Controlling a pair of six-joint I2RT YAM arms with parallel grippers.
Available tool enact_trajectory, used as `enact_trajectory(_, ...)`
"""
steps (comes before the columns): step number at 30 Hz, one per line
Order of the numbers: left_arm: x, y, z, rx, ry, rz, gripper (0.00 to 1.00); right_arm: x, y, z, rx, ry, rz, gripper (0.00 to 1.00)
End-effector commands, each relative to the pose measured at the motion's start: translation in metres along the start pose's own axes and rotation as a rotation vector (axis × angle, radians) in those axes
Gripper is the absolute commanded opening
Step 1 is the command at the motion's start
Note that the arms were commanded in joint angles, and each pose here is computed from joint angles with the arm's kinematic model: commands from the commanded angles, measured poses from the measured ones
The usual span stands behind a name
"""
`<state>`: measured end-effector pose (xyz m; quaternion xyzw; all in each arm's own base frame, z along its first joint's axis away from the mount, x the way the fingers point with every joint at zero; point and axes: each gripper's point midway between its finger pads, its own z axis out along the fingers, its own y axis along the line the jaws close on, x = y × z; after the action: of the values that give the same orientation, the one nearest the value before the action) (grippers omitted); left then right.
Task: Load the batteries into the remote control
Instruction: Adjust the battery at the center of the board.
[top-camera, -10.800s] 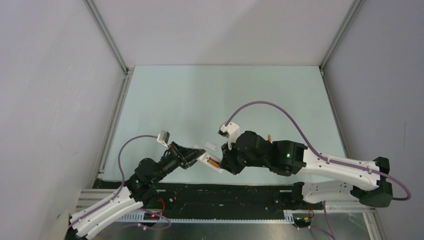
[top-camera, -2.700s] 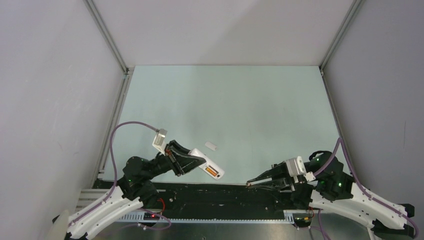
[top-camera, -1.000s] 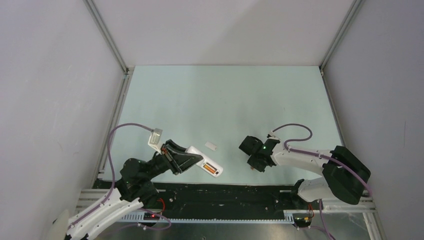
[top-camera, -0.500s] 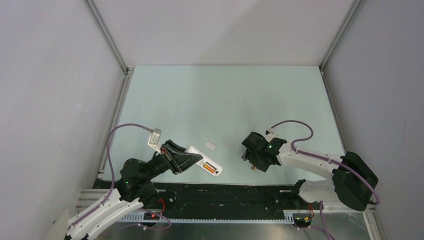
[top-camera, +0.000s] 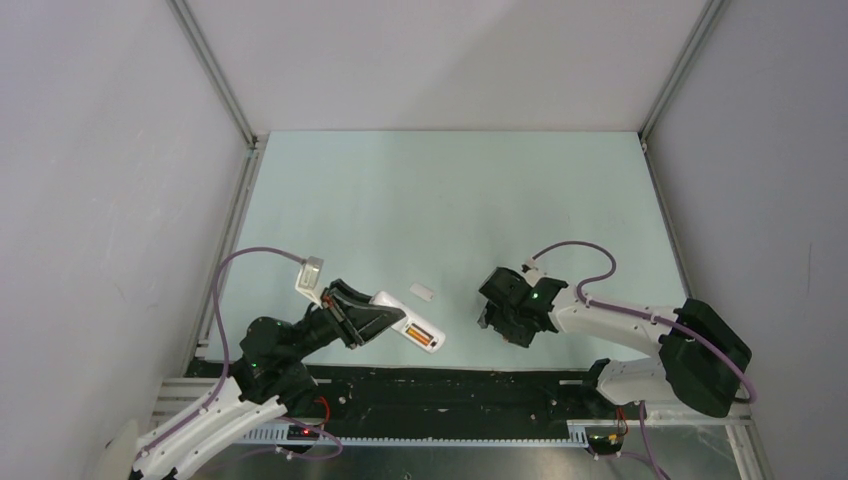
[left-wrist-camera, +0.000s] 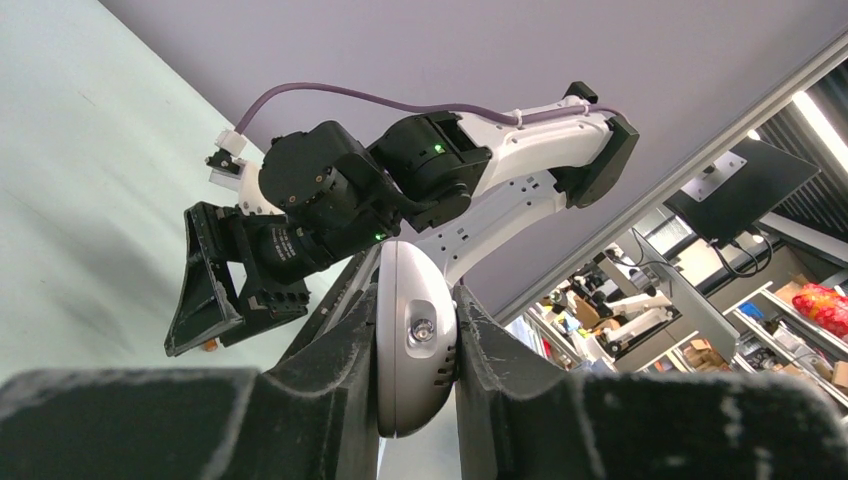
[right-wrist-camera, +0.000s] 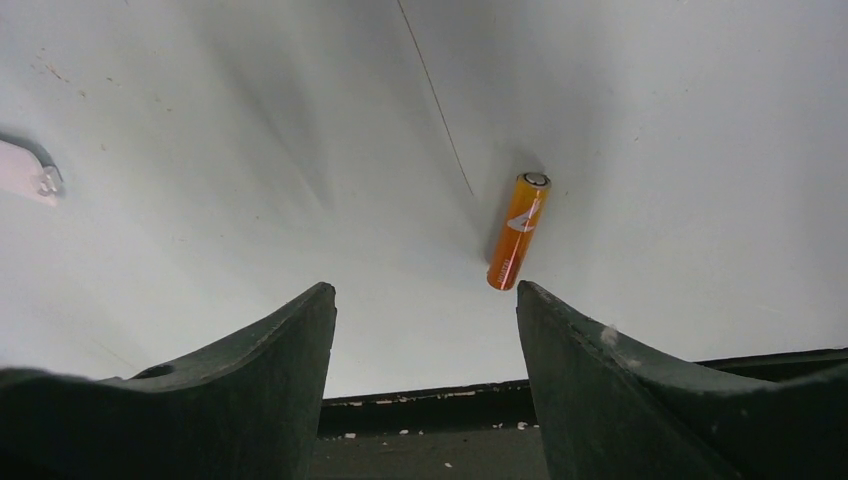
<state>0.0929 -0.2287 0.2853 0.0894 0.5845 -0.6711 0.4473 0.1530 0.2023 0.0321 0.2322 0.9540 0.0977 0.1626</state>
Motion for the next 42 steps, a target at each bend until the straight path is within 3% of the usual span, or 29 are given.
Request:
enact_trajectory(1, -0.008, -0.01, 0.0, 0.027, -0.027, 0.004, 0.0, 0.002, -0.005, -0.002, 0.025, -0.011, 0.0, 0.71)
enact_trajectory(8, -0.009, -0.01, 0.0, 0.027, -0.031, 0.001, 0.0, 0.003, -0.011, 0.005, 0.061, -0.006, -0.019, 0.71)
enact_trajectory(42, -0.011, -0.01, -0.002, 0.022, -0.041, 0.009, 0.0, -0.025, 0.024, 0.029, -0.079, -0.011, -0.018, 0.68)
